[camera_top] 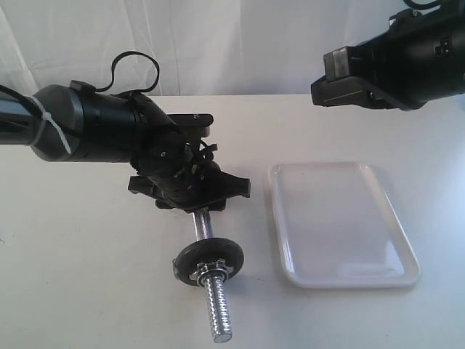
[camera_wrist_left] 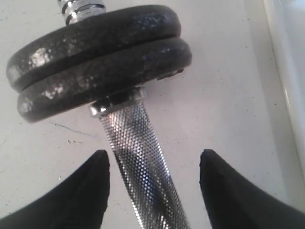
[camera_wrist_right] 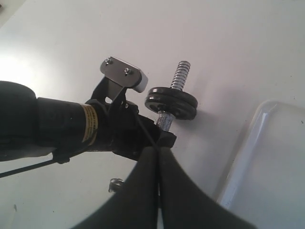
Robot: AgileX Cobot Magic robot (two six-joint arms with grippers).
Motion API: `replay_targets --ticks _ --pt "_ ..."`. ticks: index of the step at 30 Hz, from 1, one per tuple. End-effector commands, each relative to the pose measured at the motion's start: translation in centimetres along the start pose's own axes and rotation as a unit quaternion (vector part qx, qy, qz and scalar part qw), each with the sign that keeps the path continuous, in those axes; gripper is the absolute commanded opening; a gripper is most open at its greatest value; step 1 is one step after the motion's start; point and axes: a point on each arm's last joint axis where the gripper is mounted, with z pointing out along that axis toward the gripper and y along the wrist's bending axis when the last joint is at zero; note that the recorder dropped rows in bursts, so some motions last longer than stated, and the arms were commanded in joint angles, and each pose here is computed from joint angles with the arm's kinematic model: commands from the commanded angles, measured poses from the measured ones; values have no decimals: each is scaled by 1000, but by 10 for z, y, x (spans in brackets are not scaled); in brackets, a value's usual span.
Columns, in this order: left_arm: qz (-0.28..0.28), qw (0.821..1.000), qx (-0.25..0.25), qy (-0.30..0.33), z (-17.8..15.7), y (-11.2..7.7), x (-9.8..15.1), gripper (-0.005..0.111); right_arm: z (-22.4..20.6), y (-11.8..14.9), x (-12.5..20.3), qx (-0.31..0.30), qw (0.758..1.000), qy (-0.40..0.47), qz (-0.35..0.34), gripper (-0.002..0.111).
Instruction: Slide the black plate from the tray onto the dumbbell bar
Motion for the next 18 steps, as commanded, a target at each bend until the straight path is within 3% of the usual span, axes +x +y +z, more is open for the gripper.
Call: replay_targets --ticks 1,6,18 --pt "20 1000 -15 11 -6 2 -1 61 -2 -1 0 3 1000 -4 3 0" --pt "17 999 -38 29 -12 6 -5 61 -2 -1 0 3 1000 -4 3 0" --pt "47 998 -1 -33 -78 1 -26 61 -2 -1 0 3 1000 -4 3 0"
